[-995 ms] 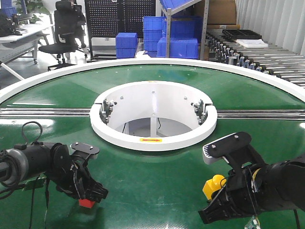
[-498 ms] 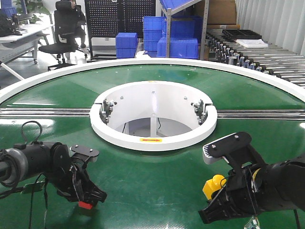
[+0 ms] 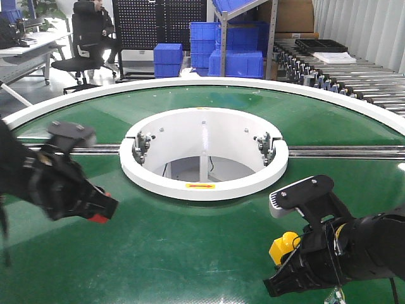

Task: Pick red and yellow blocks into blue bin
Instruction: 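Close the left gripper on the red cube and lift it, then hold both blocks and turn the base away from the table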

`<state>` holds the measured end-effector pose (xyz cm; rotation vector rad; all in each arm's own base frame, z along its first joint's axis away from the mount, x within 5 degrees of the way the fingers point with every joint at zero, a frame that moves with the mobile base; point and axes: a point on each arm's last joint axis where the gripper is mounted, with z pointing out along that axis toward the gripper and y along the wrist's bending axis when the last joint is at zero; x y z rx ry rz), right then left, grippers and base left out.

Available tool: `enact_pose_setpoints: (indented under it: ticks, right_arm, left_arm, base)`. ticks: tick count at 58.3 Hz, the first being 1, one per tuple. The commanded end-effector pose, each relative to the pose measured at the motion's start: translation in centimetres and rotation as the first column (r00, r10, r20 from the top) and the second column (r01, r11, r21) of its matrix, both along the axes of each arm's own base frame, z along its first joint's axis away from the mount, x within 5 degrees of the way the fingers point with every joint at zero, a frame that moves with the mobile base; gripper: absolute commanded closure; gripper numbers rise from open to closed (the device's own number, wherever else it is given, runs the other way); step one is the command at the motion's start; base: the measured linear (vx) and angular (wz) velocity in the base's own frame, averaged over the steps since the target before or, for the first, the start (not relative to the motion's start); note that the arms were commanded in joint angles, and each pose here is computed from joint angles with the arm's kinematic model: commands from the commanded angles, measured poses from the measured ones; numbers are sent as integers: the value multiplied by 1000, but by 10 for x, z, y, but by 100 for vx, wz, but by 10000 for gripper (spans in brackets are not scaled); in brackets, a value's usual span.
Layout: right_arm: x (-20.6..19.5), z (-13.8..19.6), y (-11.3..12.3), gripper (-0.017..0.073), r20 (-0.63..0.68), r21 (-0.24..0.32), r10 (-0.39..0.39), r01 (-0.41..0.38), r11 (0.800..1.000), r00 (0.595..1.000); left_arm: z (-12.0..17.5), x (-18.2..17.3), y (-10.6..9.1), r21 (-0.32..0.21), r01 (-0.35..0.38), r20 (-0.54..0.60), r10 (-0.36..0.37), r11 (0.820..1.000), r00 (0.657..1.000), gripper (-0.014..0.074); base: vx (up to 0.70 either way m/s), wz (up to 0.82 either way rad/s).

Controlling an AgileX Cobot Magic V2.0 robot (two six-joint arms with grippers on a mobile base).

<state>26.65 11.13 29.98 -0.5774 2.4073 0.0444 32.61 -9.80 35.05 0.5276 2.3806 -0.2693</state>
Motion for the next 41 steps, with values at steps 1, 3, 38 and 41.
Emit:
enact_pose_setpoints:
  ticks: [1, 3, 38, 41]
  right_arm:
    - [1, 21, 0, 335, 112, 36, 9, -13, 999, 994]
    - [1, 21, 0, 335, 112, 36, 9, -13, 999, 994]
    - [1, 21, 0, 335, 112, 37, 7, -11, 999, 994]
    - [1, 21, 0, 335, 112, 37, 7, -11, 999, 994]
  left_arm:
    - [35, -32, 3, -89, 14, 164, 1, 996, 986, 305]
    - [39, -43, 6, -103, 14, 186, 5, 995, 983, 305]
    - [12, -173, 39, -157, 10, 285, 35, 988, 958, 305]
    - [11, -177, 40, -157, 12, 288, 34, 987, 957, 305]
  base:
    - [0, 0]
    - [0, 0]
    - [0, 0]
    - [0, 0]
